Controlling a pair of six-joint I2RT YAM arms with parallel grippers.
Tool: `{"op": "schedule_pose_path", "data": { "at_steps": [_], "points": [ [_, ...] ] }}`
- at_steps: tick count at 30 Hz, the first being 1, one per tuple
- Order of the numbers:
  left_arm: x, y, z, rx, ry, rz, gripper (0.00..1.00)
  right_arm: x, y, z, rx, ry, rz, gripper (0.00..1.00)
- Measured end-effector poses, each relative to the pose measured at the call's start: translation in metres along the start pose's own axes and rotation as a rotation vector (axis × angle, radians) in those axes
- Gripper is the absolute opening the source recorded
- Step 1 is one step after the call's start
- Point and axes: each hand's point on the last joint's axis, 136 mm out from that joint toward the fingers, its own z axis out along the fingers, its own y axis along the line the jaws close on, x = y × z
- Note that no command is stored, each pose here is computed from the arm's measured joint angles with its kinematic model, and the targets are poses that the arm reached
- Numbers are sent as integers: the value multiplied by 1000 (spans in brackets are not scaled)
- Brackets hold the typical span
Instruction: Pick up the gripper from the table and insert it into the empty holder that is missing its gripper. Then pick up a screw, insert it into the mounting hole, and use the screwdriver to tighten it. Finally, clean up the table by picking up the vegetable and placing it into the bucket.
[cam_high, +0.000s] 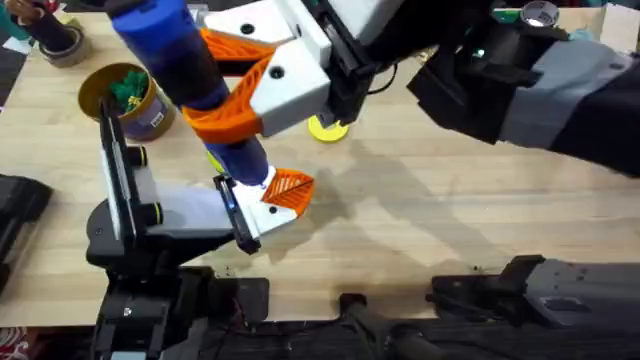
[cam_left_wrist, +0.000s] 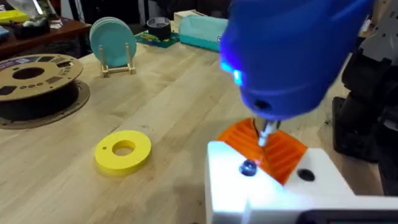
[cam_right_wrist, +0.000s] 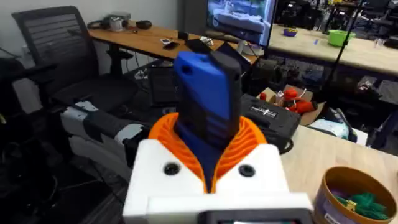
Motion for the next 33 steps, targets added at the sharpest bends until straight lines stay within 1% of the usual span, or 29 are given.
{"op": "schedule_pose_path", "data": {
  "at_steps": [33],
  "points": [
    [0, 0, 0, 0, 0, 0, 4, 14, 3, -1, 1, 5, -39, 27]
  ]
}}
